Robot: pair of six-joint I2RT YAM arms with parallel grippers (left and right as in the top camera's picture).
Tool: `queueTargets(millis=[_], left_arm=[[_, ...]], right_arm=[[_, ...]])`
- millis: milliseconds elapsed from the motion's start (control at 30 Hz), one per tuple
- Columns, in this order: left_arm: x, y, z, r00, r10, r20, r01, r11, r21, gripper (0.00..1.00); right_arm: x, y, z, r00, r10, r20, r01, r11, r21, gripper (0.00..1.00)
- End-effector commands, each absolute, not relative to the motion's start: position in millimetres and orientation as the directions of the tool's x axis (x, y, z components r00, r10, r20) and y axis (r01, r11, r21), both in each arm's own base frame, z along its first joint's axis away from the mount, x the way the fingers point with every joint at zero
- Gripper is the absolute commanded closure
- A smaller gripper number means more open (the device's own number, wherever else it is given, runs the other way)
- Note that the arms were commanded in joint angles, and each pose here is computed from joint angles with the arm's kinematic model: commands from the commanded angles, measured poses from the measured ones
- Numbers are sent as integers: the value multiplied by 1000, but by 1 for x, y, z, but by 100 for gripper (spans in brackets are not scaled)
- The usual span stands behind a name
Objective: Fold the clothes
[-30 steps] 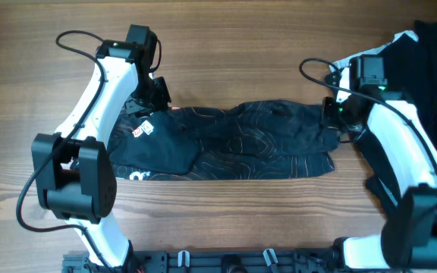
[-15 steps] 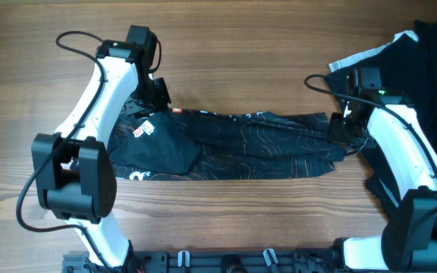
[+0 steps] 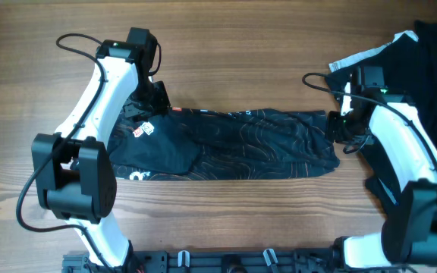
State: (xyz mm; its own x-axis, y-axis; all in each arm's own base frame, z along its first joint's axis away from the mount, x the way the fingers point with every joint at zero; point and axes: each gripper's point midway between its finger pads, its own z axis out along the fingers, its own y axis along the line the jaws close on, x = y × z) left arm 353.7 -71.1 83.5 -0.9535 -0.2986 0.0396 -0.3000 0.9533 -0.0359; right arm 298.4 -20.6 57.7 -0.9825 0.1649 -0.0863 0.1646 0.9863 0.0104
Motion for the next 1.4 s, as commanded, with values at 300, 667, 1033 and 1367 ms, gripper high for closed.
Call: queueTargets(millis=[300, 667, 1033, 1367], left_arm=[[355, -71, 81, -949, -313, 41, -315, 948, -40, 59], [353, -71, 81, -949, -312, 47, -314, 949, -36, 60], [349, -23, 85, -907, -413, 81, -417, 908, -38, 69], [352, -26, 85, -910, -408, 75, -412, 909, -53, 68]], right_arm=[[290, 32, -30, -992, -27, 123, 19, 932, 361, 35], [286, 38, -31, -986, -13, 165, 48, 932, 359, 96], [359, -18, 76, -980, 152, -127, 130, 978, 165, 96], [349, 153, 83, -991, 13, -131, -27, 953, 300, 96]])
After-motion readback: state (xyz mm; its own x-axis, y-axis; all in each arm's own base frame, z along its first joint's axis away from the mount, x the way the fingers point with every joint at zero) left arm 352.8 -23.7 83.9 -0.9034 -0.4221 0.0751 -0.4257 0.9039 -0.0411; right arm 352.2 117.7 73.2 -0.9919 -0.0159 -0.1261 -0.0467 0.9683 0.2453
